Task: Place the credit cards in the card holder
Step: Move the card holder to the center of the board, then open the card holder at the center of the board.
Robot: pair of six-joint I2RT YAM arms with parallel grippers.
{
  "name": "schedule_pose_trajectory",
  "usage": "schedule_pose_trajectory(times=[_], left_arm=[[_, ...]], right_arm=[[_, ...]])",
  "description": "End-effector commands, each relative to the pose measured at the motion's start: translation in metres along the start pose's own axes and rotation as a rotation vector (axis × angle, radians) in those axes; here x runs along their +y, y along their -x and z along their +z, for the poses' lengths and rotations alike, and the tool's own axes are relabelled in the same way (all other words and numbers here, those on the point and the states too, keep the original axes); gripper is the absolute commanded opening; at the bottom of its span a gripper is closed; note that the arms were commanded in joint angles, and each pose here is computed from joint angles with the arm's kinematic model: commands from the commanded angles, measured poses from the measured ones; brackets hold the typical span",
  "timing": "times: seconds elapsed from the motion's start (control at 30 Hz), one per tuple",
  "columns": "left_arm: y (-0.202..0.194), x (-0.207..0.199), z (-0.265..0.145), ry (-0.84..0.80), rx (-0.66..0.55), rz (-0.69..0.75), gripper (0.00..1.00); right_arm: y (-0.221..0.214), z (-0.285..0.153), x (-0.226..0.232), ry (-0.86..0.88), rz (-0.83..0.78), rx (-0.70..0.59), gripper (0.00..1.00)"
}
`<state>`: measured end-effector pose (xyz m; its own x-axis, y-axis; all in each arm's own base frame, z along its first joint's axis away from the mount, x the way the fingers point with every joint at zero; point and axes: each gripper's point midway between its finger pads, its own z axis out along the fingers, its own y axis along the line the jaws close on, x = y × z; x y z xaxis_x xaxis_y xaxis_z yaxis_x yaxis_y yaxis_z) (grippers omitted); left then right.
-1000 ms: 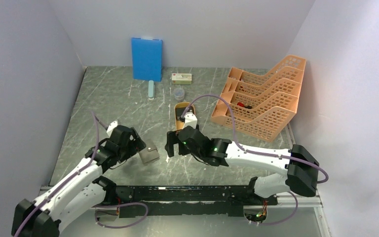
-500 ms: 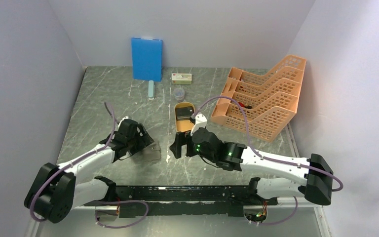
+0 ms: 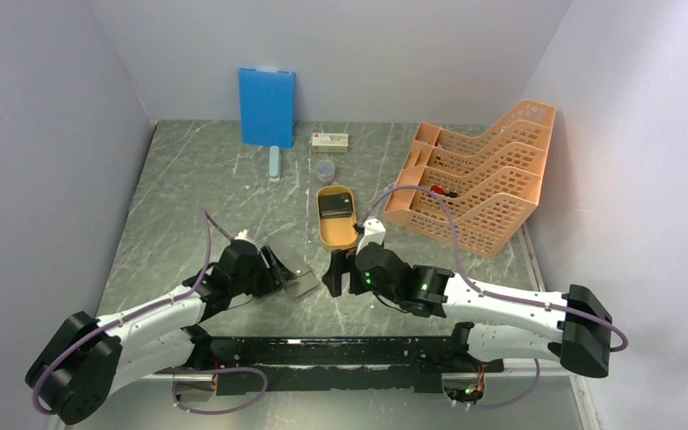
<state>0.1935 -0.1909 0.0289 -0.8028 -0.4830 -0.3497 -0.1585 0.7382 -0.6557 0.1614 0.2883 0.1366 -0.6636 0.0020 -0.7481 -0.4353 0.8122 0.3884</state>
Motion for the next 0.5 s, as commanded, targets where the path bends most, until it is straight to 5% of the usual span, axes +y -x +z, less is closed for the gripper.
schedule_pose_trajectory(times=[0.0, 0.47], left_arm=[[-0.027, 0.019, -0.009, 0.074, 0.068, -0.034, 0.62], [0.02, 0.012, -0.029, 0.149, -0.1, 0.006, 0.59]], right_arm=[[-0.019, 0.012, 0.004, 0.015, 0.059, 0.047, 0.87], [-0.01, 0.061, 0.027, -0.024, -0.052, 0.045, 0.52]])
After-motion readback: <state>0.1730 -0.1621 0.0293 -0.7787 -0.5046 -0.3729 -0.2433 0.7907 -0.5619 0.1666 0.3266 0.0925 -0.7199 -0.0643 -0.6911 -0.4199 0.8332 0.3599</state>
